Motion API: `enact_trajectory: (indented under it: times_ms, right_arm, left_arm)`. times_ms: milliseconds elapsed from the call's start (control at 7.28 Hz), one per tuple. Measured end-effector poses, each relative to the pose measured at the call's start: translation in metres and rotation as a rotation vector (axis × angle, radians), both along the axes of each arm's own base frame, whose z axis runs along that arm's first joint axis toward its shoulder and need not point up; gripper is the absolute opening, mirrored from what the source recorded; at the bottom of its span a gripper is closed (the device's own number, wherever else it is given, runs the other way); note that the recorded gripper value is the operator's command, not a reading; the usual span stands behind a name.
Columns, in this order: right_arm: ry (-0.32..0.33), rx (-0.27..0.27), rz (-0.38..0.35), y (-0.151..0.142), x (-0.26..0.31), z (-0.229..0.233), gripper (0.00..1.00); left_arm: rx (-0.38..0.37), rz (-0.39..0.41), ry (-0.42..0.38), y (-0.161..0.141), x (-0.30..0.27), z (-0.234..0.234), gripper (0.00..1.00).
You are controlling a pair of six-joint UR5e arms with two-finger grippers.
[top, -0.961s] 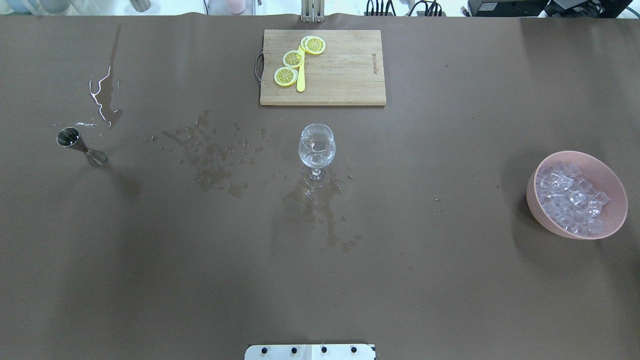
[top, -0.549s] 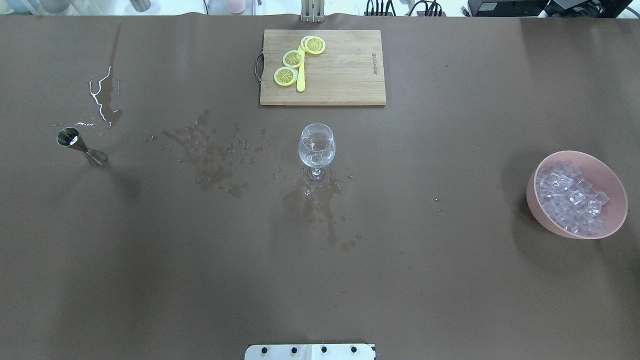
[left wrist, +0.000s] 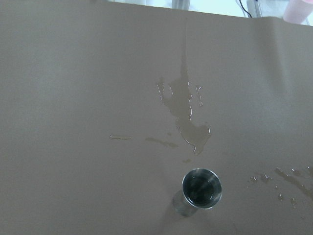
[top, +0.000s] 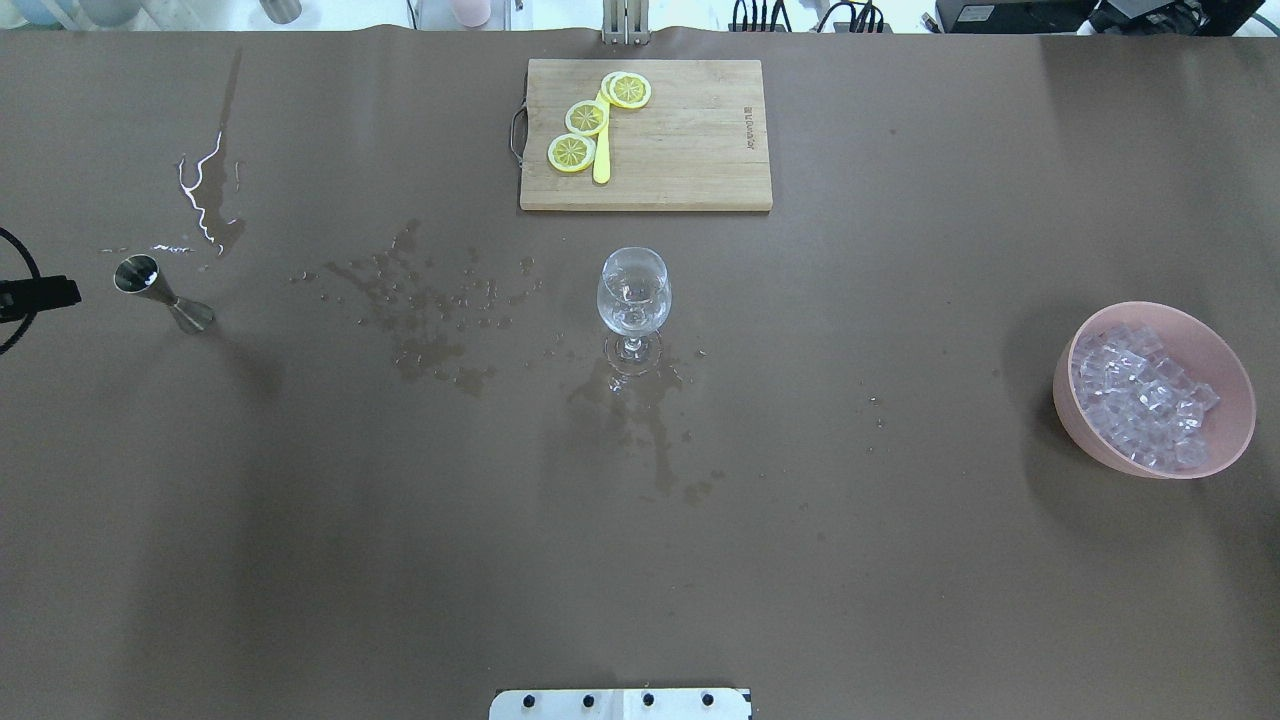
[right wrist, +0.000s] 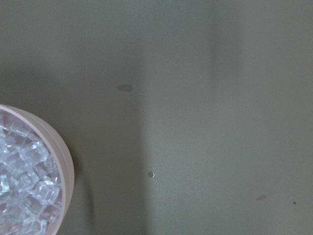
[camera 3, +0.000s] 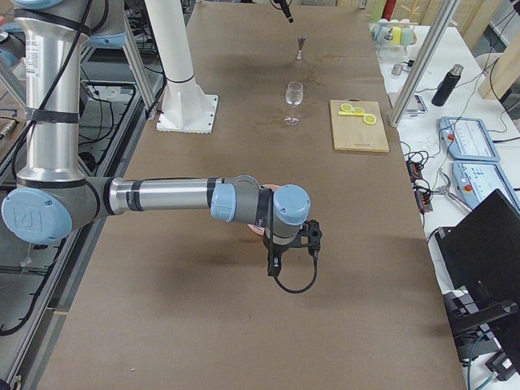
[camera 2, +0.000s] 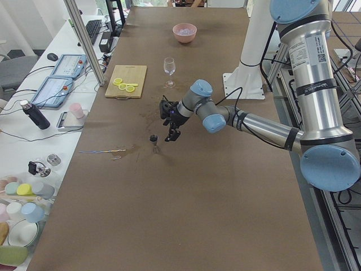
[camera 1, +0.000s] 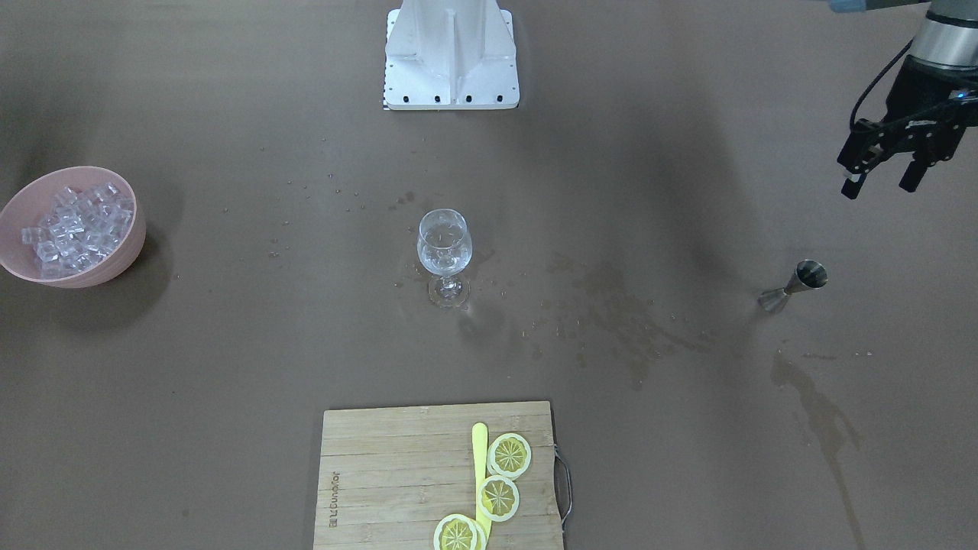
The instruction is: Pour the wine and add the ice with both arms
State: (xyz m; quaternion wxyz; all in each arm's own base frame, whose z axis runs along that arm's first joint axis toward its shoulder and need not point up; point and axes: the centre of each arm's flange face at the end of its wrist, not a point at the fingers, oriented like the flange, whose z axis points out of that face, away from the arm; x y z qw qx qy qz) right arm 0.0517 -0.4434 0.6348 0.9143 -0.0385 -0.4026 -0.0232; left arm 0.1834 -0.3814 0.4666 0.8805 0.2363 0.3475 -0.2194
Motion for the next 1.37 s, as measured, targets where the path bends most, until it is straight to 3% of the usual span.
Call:
enact_trajectory:
  times_ms: [275, 549, 961, 1373]
  right_arm:
    - [0.000, -0.001, -0.001, 0.001, 0.000, 0.001, 1.00]
    - [0.001, -0.005, -0.001, 0.003, 0.000, 0.003, 1.00]
    - [0.002, -0.008, -0.001, 0.004, 0.000, 0.004, 1.00]
    - [0.002, -0.008, 0.000, 0.004, 0.000, 0.004, 1.00]
  left_arm:
    - [0.031, -0.104, -0.014, 0.024, 0.040, 0.006, 0.98]
    - [0.073, -0.154, -0.030, 0.038, 0.065, 0.009, 0.98]
    - [0.159, -0.234, -0.122, 0.039, 0.085, 0.034, 0.98]
    - [0.230, -0.288, -0.154, 0.029, 0.136, 0.050, 0.98]
